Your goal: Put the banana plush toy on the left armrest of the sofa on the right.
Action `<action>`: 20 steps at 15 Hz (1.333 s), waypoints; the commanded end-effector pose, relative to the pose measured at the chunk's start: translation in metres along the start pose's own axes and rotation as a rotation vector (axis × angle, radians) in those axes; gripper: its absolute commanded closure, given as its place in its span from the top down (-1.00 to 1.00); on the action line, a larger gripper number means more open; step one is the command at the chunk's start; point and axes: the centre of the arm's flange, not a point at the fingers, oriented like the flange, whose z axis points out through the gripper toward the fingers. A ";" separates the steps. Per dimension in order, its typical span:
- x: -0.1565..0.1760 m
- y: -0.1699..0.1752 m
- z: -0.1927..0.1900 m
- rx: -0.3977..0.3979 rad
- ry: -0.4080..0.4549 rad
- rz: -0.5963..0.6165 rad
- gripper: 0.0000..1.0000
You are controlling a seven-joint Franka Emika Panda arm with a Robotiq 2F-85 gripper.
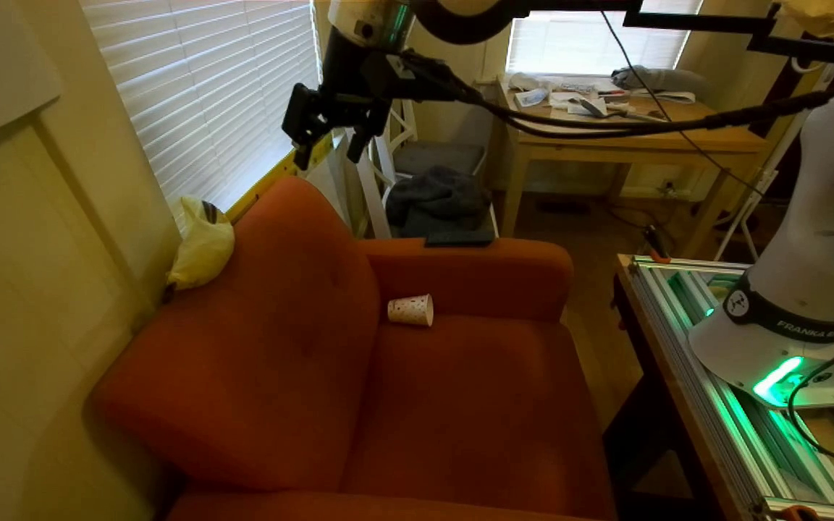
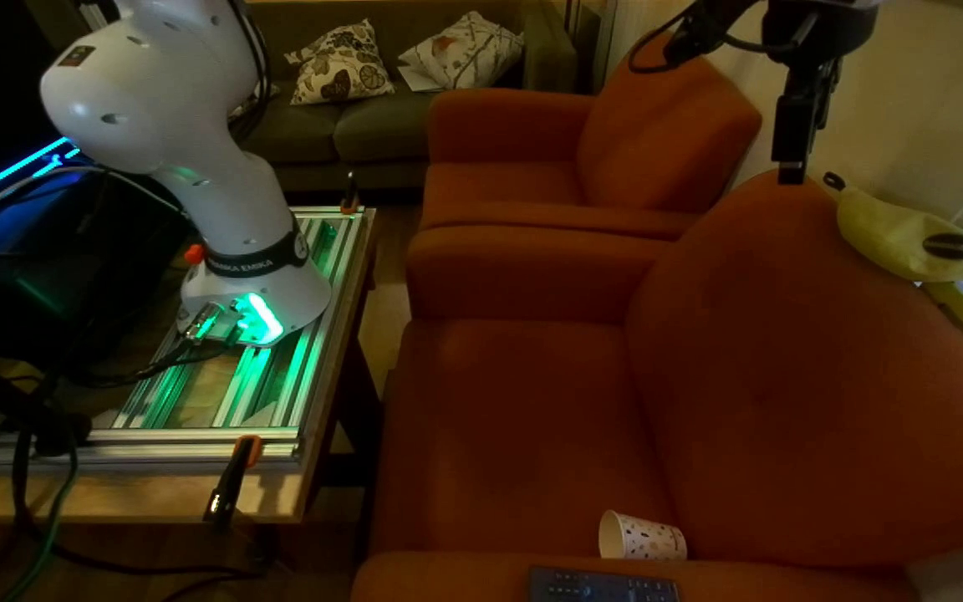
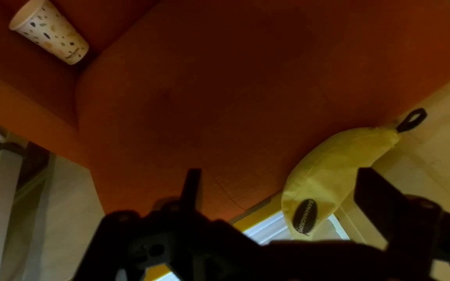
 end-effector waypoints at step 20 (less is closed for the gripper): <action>0.077 -0.081 0.141 0.120 -0.059 -0.193 1.00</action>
